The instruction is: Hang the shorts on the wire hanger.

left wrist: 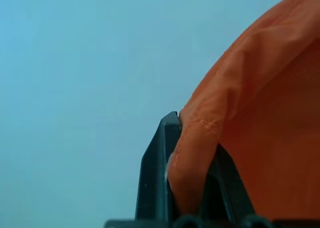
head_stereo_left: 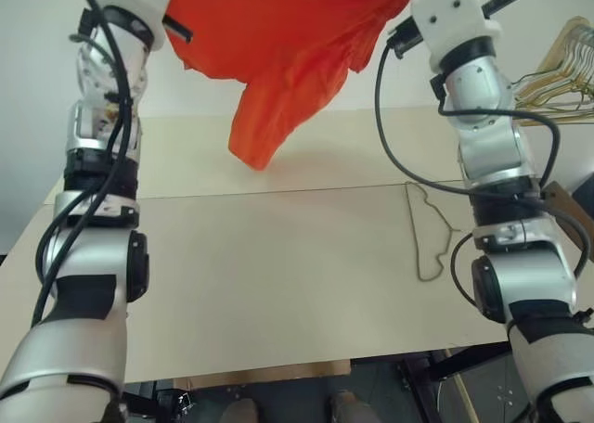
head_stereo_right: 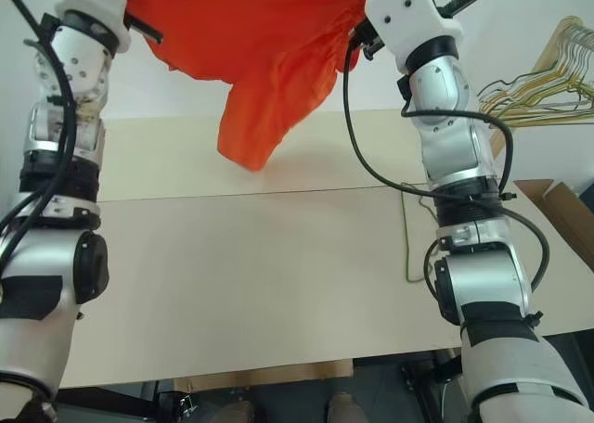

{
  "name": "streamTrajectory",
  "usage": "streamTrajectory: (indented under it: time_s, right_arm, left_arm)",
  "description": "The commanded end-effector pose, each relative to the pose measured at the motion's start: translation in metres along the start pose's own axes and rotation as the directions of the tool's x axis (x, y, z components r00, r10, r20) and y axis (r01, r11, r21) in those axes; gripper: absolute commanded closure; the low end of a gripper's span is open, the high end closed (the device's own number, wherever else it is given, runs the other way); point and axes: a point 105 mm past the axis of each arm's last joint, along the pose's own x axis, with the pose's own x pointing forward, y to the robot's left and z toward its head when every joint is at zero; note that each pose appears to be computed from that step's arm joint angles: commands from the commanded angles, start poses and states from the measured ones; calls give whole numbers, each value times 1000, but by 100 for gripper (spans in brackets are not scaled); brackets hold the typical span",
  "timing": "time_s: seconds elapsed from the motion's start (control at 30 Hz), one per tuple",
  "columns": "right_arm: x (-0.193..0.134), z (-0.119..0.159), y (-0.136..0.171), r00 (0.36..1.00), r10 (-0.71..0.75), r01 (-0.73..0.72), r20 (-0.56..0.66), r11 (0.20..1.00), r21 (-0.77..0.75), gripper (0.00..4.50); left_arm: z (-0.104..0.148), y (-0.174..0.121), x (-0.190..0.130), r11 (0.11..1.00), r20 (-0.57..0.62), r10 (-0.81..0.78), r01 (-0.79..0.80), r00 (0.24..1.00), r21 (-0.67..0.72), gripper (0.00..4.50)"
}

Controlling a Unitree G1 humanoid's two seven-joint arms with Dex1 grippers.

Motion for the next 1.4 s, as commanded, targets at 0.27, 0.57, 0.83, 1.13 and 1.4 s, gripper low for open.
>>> streamTrajectory:
  time_s: [0.27, 0.57, 0.83, 1.13, 1.4]
  right_arm:
    - [-167, -62, 134, 609, 779, -792, -148, 587, -168, 450]
    - [-236, -56, 157, 298, 952, -950, -75, 288, -120, 450]
    - [-268, -55, 143, 32, 998, -993, -53, 26, -116, 450]
    - [-279, -52, 134, -69, 996, -990, -51, -75, -123, 450]
    - [-287, -40, 133, -99, 995, -994, -29, -100, -46, 450]
  left_arm:
    - [-37, -123, -187, 542, -102, -837, 841, 538, -11, 446]
    - [-83, -136, -306, 138, -324, -943, 974, 74, -180, 446]
    - [-58, -139, -340, -63, -268, -951, 945, -155, -322, 446]
    - [-48, -140, -351, -104, -257, -944, 928, -205, -359, 446]
    - [-41, -141, -355, -129, -224, -949, 922, -222, -365, 353]
